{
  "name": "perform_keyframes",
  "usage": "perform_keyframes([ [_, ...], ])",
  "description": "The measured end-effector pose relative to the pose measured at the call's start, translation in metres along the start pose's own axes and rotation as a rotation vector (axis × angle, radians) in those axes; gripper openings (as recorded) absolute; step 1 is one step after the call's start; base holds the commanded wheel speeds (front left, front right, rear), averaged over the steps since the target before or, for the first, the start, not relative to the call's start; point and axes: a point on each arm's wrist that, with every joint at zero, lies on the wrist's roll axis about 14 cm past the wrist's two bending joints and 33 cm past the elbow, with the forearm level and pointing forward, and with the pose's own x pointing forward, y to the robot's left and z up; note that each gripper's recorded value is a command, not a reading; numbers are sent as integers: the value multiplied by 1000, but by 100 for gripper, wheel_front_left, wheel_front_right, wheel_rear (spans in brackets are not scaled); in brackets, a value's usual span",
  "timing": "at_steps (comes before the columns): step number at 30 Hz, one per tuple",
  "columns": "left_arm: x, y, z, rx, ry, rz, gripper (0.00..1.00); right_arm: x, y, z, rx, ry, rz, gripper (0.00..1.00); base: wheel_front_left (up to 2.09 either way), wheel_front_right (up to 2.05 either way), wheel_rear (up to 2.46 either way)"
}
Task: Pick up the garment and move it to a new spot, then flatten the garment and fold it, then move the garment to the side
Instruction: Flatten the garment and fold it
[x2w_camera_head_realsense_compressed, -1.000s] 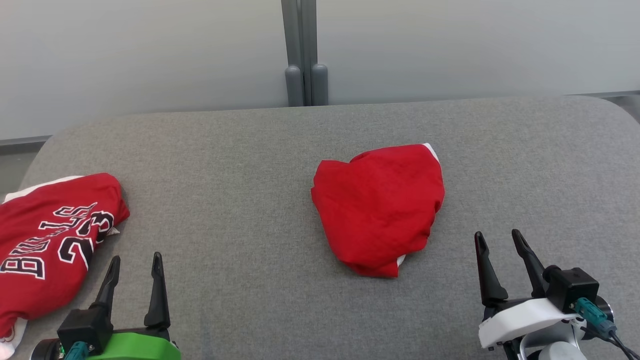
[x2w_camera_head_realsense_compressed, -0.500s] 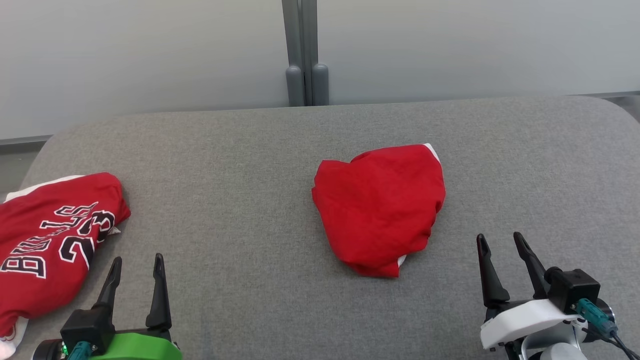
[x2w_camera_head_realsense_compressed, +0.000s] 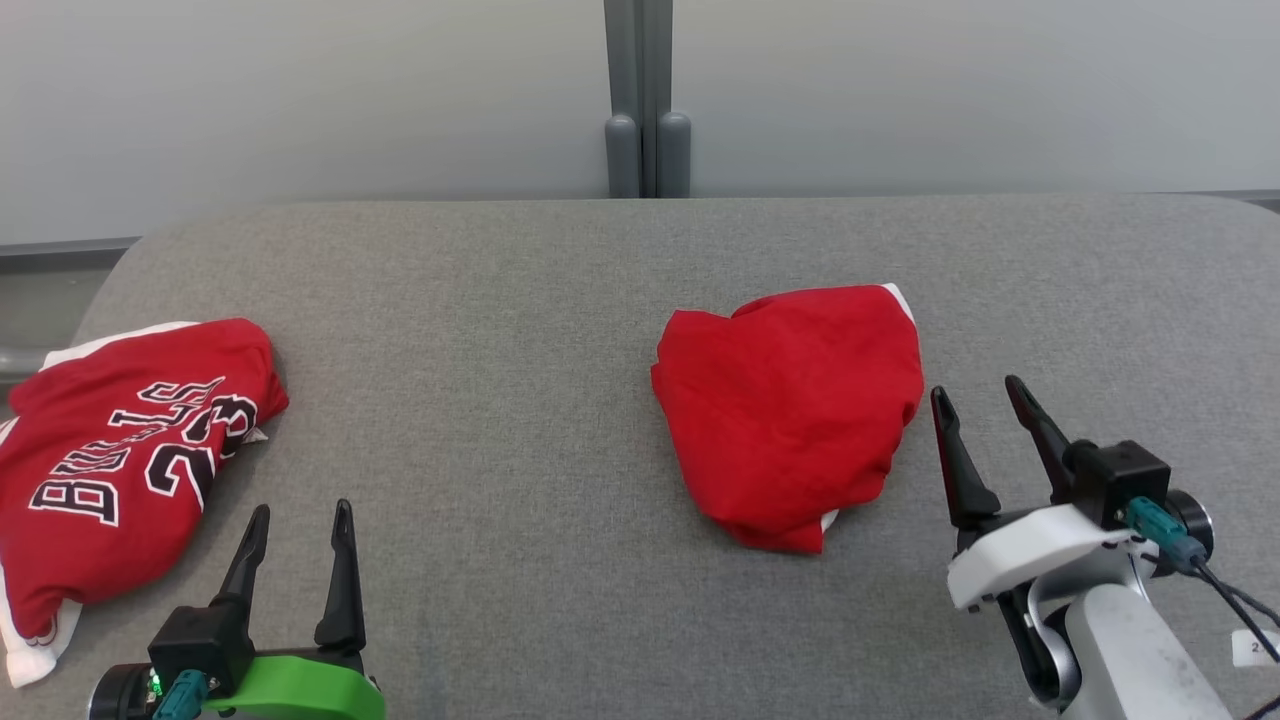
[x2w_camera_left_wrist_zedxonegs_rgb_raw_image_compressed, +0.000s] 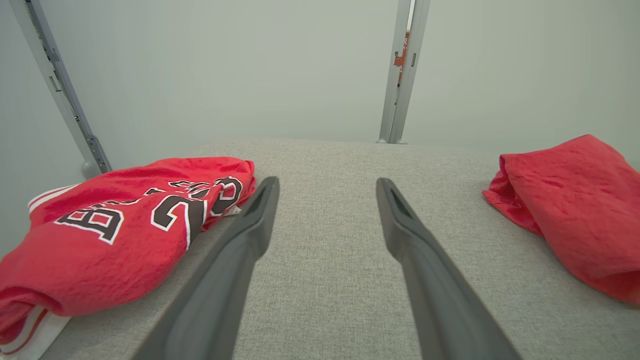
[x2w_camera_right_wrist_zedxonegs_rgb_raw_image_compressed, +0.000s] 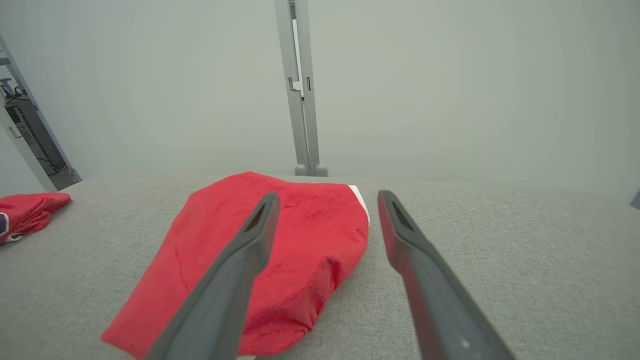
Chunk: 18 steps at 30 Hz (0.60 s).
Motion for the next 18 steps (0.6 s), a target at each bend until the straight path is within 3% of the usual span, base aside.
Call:
perform_keyframes([
  [8,6,1,-6,-6,20,9,100,37,-10,-11,-30,48,12,100,0,0,0],
  [18,17,2,-16,-5,51,11,100,55,-24,-68,7,225,-19,100,0,0,0],
])
